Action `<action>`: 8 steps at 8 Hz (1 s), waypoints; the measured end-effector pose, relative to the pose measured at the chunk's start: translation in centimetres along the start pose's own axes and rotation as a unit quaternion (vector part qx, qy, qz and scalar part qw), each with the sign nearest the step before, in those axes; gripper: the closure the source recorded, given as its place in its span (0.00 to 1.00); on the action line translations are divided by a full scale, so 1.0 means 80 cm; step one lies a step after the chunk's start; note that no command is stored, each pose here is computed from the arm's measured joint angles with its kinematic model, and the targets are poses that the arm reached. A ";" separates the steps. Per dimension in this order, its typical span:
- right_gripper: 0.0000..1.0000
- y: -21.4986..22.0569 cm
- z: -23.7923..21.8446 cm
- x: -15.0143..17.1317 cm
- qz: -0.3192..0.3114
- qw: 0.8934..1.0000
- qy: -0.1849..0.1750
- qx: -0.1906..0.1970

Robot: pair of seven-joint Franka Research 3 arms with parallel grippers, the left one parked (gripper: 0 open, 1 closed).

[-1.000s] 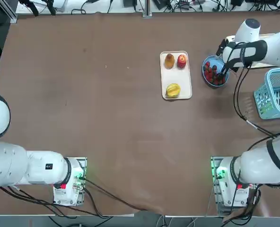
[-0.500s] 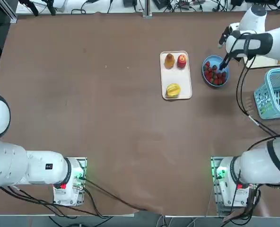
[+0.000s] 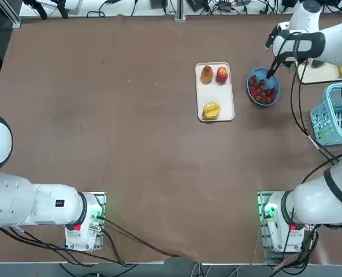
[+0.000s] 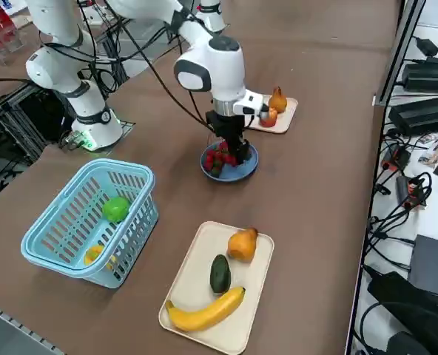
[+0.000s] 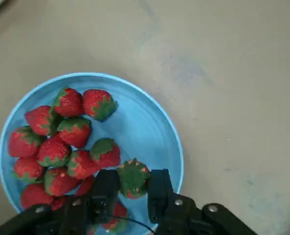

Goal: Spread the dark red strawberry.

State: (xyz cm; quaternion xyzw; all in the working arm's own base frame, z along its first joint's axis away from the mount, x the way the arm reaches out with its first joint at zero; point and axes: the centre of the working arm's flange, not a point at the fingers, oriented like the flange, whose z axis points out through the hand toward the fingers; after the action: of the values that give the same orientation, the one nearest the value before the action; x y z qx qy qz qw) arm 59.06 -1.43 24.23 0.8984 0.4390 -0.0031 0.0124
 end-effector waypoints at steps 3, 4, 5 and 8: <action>0.46 0.005 0.020 -0.001 0.006 1.000 -0.007 0.008; 0.31 0.011 0.014 -0.002 0.013 1.000 -0.003 0.004; 0.11 0.022 0.002 -0.004 0.019 1.000 0.001 -0.002; 0.00 0.057 -0.113 0.014 0.071 0.997 -0.015 0.017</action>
State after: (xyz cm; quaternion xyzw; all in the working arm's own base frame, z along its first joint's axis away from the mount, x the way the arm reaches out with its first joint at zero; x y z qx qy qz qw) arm 63.27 -3.13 33.35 0.9271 0.3741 -0.0233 0.0036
